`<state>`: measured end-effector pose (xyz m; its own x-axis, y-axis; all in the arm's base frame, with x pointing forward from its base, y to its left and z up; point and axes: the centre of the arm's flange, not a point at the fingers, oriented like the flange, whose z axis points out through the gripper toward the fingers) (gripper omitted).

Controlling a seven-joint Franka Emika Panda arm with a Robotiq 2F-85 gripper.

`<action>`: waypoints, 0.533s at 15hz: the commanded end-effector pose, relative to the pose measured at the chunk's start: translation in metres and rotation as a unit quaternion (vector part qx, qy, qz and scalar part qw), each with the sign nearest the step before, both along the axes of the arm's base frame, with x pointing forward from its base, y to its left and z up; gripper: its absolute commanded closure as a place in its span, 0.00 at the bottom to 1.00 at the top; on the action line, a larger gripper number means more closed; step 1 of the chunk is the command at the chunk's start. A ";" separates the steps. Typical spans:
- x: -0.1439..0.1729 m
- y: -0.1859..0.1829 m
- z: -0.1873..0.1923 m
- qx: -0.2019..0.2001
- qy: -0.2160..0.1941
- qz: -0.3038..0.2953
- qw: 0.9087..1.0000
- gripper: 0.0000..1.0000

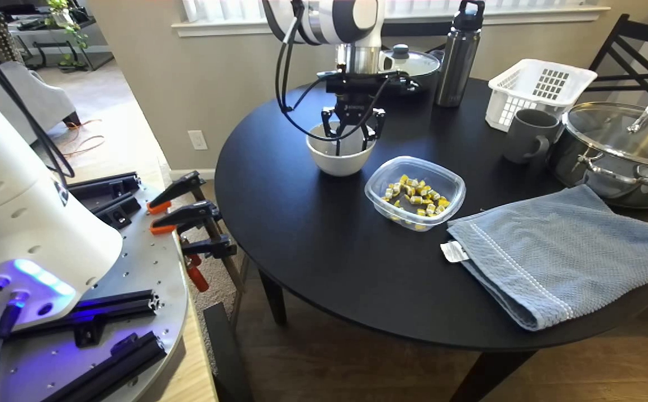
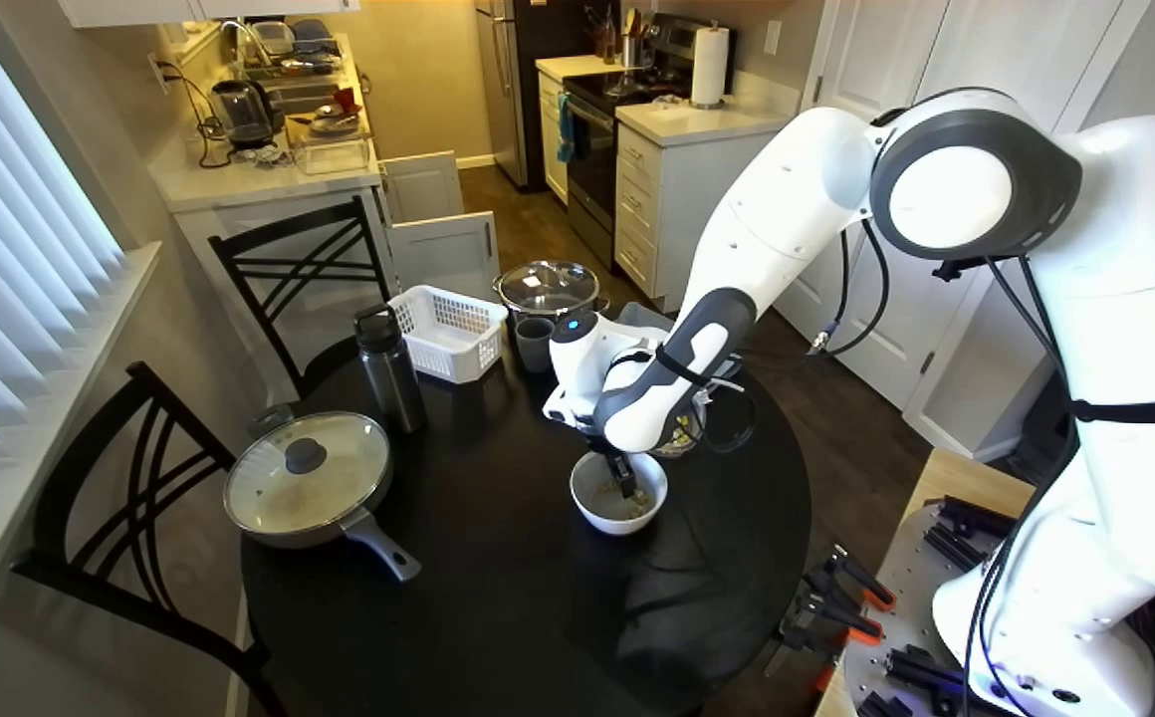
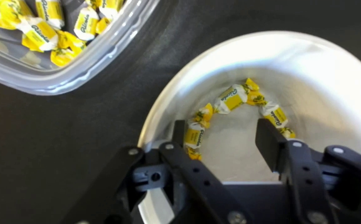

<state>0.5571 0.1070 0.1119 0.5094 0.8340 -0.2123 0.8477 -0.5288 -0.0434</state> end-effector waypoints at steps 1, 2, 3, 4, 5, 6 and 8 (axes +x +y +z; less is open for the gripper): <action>-0.022 -0.006 -0.006 -0.007 -0.012 0.020 1.000 0.71; -0.023 -0.008 -0.004 -0.010 -0.024 0.025 0.999 0.77; -0.024 -0.011 -0.003 -0.012 -0.036 0.030 0.999 0.84; -0.028 -0.014 -0.003 -0.012 -0.042 0.035 0.998 0.91; -0.032 -0.016 -0.005 -0.013 -0.047 0.040 0.998 0.97; -0.035 -0.018 -0.006 -0.014 -0.054 0.045 0.997 0.99; -0.043 -0.023 -0.010 -0.015 -0.064 0.054 0.996 1.00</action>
<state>0.5374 0.0918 0.0971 0.4489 0.8748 -0.1822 0.8919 -0.4510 0.0320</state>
